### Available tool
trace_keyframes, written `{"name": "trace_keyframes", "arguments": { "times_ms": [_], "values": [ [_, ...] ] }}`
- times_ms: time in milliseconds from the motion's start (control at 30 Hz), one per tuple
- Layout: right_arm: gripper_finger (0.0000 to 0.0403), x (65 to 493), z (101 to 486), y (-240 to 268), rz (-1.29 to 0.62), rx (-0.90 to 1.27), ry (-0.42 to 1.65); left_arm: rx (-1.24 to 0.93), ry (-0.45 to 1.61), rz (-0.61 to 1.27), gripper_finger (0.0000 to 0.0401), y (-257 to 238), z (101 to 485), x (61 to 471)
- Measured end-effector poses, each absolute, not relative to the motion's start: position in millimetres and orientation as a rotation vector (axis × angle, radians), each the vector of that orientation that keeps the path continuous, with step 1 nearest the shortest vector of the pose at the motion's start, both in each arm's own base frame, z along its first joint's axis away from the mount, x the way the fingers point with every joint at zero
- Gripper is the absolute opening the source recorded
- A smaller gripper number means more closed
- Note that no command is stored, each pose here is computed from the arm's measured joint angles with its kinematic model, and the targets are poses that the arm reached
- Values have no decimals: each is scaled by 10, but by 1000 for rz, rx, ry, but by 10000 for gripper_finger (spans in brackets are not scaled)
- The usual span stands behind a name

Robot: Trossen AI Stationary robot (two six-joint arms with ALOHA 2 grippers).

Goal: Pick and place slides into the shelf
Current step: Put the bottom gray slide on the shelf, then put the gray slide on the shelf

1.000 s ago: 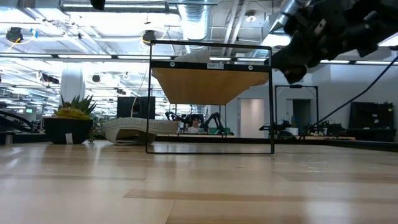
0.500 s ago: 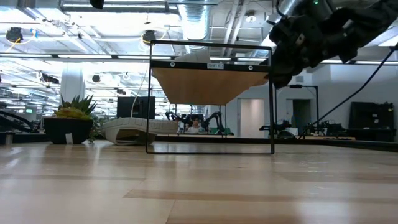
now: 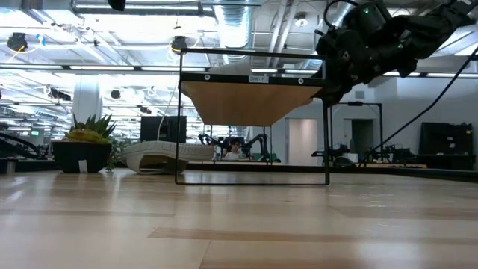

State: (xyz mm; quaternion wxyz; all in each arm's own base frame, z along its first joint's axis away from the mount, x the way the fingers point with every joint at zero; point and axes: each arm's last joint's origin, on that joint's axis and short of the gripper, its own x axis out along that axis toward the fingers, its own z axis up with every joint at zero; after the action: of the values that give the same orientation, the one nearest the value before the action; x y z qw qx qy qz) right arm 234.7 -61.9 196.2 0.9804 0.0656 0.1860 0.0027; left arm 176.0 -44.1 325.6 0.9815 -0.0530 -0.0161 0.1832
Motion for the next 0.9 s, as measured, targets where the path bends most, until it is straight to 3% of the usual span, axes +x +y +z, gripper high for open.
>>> {"name": "trace_keyframes", "arguments": {
  "times_ms": [500,733,900],
  "values": [
    [0,2348,2033,-495,112,132,340,-83,-14,366,0,-443,3240,1760],
    [0,2219,2328,-491,63,87,189,-108,141,389,0,-429,3075,1665],
    [0,2019,2550,-523,-38,62,102,-252,266,411,0,-448,2904,1591]
  ]
}}
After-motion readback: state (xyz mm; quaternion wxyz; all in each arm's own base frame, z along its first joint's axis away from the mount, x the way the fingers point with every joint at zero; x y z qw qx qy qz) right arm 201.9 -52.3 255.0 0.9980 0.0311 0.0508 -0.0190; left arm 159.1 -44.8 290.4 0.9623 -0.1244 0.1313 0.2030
